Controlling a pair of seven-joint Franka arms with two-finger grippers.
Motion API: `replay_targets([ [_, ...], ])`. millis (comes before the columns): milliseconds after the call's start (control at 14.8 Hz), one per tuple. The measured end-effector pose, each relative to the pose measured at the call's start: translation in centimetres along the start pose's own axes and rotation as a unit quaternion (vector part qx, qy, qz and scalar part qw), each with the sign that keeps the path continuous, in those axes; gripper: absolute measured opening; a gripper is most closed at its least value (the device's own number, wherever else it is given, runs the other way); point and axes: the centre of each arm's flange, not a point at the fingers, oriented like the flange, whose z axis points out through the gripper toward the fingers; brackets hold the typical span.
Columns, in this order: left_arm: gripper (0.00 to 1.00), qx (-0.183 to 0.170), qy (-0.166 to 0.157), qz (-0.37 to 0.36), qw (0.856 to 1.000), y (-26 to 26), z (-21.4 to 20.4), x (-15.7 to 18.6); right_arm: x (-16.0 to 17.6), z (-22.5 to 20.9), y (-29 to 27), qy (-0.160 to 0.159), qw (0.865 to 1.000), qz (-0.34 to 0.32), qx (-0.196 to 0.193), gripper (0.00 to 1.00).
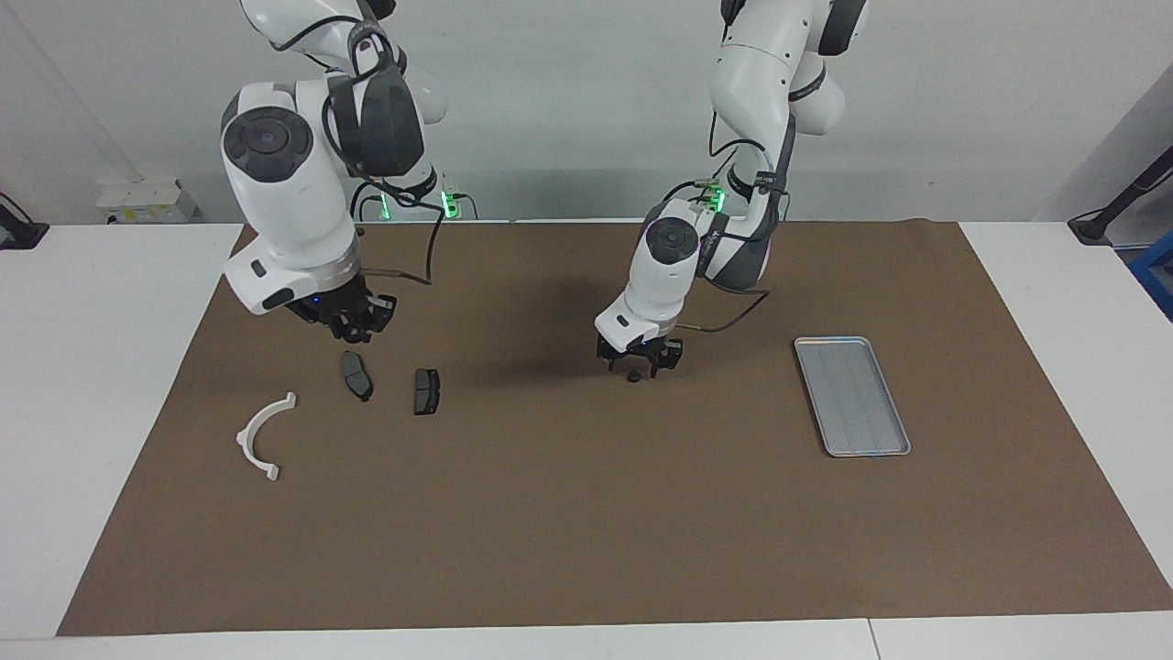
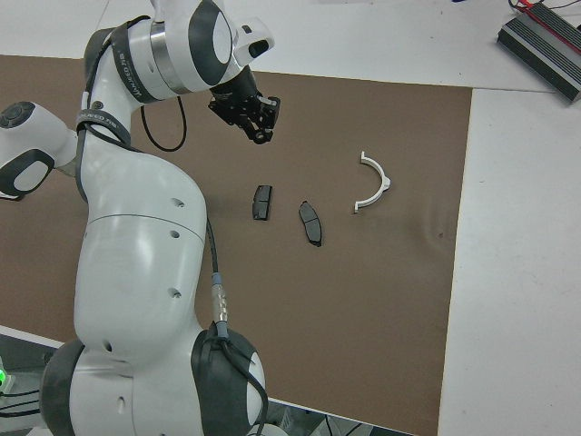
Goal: Pick bearing gear from pile to tray
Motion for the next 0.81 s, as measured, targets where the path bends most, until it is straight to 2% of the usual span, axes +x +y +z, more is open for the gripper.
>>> replay_targets([
  [135,0.8,0.0,0.001,0.0,1.0,0.0,0.2,0.1,-1.9,-1.3,-2.2,-0.009,0.998,0.058,0.018,0.35],
  [202,0.73,-0.001,0.003,0.0,1.0,0.0,0.3,0.1,-2.7,-1.6,-3.7,-0.012,0.996,0.085,0.022,0.35],
  [337,0.7,-0.002,0.006,0.0,1.0,0.0,0.5,0.2,-4.2,-1.7,-6.7,-0.014,0.992,0.121,0.021,0.35],
  [472,0.51,-0.002,0.008,0.0,1.0,-0.1,0.7,0.3,-4.9,-1.8,-8.2,-0.013,0.991,0.129,0.019,0.35],
  [540,0.51,-0.002,0.008,-0.001,1.0,-0.1,0.7,0.2,-5.0,-1.8,-8.3,-0.013,0.991,0.132,0.019,0.35],
  [607,0.44,-0.002,0.008,-0.001,1.0,-0.2,0.6,0.3,-5.0,-1.8,-8.3,-0.013,0.991,0.133,0.019,0.35],
  [742,0.24,-0.002,0.009,-0.002,1.0,-0.3,0.5,0.4,-4.9,-1.8,-8.0,-0.014,0.991,0.135,0.019,0.35],
  [810,0.24,-0.002,0.01,-0.002,1.0,-0.3,0.5,0.4,-4.8,-1.7,-8.0,-0.014,0.99,0.136,0.019,0.35],
])
